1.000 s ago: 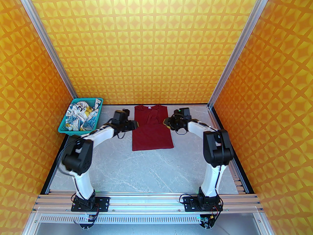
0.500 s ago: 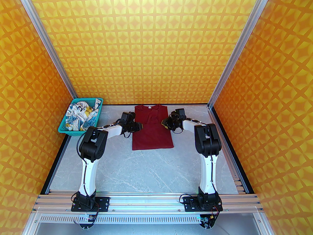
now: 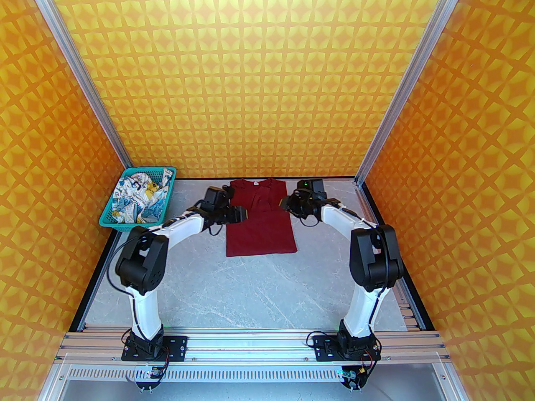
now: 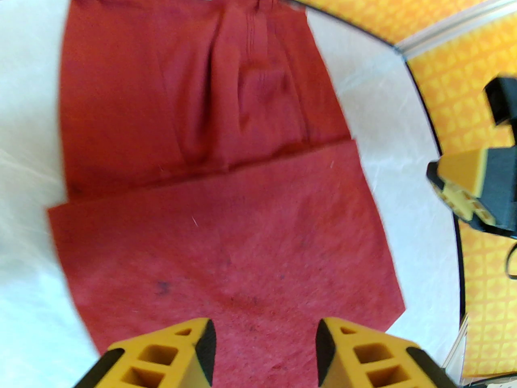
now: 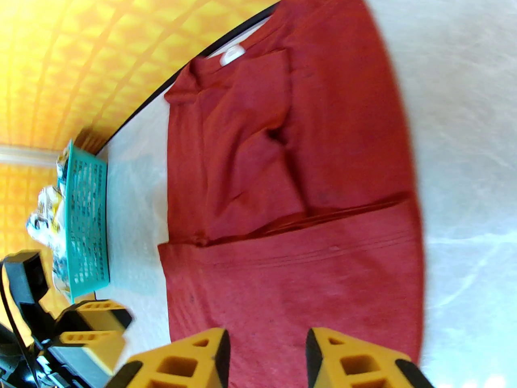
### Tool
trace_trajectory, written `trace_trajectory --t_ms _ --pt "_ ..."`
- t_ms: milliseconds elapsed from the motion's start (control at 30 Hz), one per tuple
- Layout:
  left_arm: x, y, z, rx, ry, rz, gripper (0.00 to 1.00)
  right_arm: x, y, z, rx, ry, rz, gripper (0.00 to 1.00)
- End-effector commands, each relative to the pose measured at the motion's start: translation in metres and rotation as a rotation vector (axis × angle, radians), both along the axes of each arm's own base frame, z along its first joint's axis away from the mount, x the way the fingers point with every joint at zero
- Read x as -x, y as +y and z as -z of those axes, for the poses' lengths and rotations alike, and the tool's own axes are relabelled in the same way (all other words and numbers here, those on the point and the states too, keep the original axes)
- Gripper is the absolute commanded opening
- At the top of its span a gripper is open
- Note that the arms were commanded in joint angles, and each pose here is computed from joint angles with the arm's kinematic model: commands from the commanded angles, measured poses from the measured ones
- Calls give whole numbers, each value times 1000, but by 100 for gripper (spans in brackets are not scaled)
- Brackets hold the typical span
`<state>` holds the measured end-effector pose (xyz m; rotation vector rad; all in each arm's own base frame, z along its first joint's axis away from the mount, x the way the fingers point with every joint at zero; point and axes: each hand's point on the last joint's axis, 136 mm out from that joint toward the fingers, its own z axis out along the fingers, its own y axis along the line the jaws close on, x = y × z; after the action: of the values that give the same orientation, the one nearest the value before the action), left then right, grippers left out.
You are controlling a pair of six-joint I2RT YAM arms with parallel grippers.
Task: Fold and stack the mixed laundry pile
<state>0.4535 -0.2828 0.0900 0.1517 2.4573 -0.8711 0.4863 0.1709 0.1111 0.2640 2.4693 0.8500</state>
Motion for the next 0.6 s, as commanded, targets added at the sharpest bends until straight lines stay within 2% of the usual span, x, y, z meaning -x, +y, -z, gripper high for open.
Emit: trace_trajectory --t_ms 0,200,400,567 --pt "9 -2 40 -28 90 9 43 18 8 52 49 109 -31 35" --pt "34 10 69 -61 170 4 40 53 9 97 91 218 -60 34" --pt "84 28 75 -99 244 17 41 124 -3 118 162 351 -78 34" --pt "132 31 68 -121 280 59 41 185 -7 117 180 398 -110 34"
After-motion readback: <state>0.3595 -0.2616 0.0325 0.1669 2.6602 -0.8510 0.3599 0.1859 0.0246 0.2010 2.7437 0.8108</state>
